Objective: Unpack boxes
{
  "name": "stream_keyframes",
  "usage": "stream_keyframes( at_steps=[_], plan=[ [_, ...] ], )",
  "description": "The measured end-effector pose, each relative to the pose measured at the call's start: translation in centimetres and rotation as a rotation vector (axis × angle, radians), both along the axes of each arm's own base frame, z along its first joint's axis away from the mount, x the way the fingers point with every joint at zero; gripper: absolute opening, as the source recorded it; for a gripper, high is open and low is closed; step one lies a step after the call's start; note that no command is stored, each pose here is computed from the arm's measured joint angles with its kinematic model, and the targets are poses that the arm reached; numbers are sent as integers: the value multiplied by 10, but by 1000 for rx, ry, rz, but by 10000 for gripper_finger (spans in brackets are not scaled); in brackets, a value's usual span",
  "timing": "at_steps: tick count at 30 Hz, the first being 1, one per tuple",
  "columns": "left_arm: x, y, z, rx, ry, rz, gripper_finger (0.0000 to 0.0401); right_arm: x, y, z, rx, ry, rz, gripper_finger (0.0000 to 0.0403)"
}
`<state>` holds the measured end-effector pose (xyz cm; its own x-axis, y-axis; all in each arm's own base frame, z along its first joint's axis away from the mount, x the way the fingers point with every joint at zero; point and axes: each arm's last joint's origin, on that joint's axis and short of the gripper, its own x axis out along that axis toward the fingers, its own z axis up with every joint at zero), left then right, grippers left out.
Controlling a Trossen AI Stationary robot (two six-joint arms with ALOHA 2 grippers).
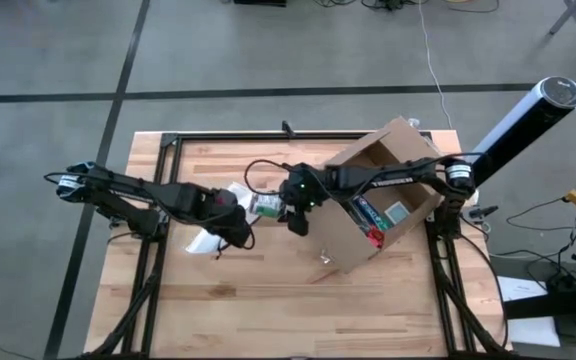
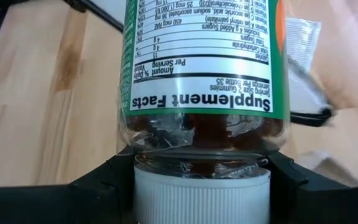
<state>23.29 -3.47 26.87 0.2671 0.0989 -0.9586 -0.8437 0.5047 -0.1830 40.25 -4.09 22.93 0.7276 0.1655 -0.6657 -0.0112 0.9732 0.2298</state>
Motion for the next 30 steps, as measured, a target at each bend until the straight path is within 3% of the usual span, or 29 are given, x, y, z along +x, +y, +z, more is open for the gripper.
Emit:
stream_keyframes(
  at_steps=[19, 30],
  plan=[
    [12, 3, 43, 132, -180, 37, 0, 3, 4, -11, 19, 41, 15, 199],
    [26, 1, 54, 146, -327, -49, 0, 4, 3, -8, 83, 45, -42, 199]
  ],
)
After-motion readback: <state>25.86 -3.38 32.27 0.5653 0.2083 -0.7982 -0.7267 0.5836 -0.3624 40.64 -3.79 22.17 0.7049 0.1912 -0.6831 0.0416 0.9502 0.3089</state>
